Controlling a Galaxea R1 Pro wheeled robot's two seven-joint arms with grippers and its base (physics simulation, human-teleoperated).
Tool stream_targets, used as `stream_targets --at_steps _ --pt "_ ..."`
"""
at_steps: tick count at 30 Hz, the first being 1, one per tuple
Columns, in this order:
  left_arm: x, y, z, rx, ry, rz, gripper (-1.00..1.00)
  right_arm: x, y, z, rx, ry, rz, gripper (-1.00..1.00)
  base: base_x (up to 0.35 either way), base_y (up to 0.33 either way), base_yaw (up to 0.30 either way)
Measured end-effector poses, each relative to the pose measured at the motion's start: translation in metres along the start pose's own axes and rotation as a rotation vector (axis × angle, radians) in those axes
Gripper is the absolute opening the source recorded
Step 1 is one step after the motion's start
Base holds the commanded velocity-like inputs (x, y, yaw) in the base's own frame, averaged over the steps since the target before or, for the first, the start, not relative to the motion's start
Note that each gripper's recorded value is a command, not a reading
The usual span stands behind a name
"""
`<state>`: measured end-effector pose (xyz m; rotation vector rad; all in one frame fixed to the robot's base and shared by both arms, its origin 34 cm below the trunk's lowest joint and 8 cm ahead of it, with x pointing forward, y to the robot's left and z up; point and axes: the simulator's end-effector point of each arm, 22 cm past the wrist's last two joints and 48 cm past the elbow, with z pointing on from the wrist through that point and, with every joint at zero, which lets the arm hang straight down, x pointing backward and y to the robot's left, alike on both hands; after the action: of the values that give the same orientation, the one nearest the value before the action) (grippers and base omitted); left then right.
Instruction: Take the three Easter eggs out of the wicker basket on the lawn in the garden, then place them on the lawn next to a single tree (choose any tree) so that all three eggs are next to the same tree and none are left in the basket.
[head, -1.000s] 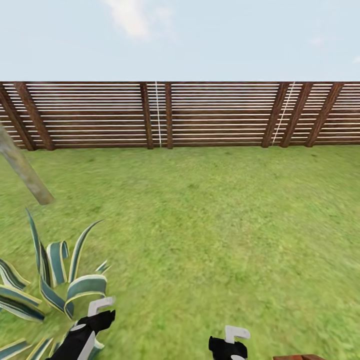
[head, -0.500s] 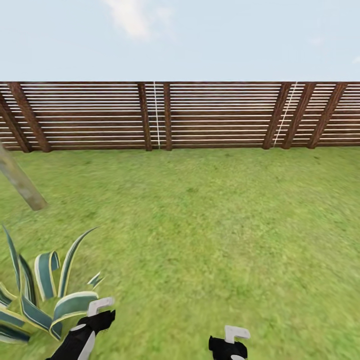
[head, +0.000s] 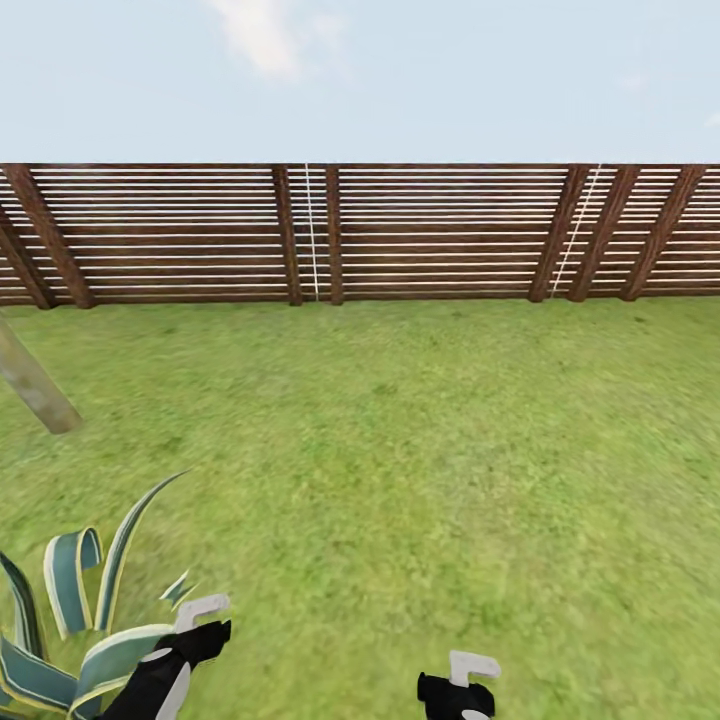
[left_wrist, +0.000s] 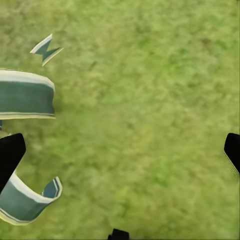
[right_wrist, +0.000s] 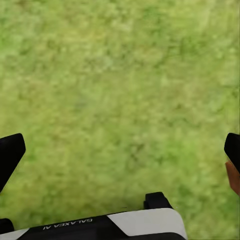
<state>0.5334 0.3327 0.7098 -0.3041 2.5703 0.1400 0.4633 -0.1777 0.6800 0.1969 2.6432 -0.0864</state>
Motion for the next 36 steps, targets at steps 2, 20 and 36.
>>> stream_targets --at_steps 2,20,36 --pt "0.0 0.0 0.0 0.0 0.0 0.0 1.0 0.0 -0.0001 0.0 0.0 0.0 0.0 1.0 0.316 -0.091 0.0" --pt "-0.0001 0.0009 0.0001 -0.002 0.0 0.0 1.0 -0.0002 -0.0003 0.0001 0.001 -0.001 0.002 1.0 0.298 -0.123 0.0" --pt "-0.0084 0.0001 -0.0039 0.002 -0.017 -0.002 1.0 -0.0083 0.0005 -0.003 -0.002 -0.019 0.003 1.0 0.328 -0.002 0.103"
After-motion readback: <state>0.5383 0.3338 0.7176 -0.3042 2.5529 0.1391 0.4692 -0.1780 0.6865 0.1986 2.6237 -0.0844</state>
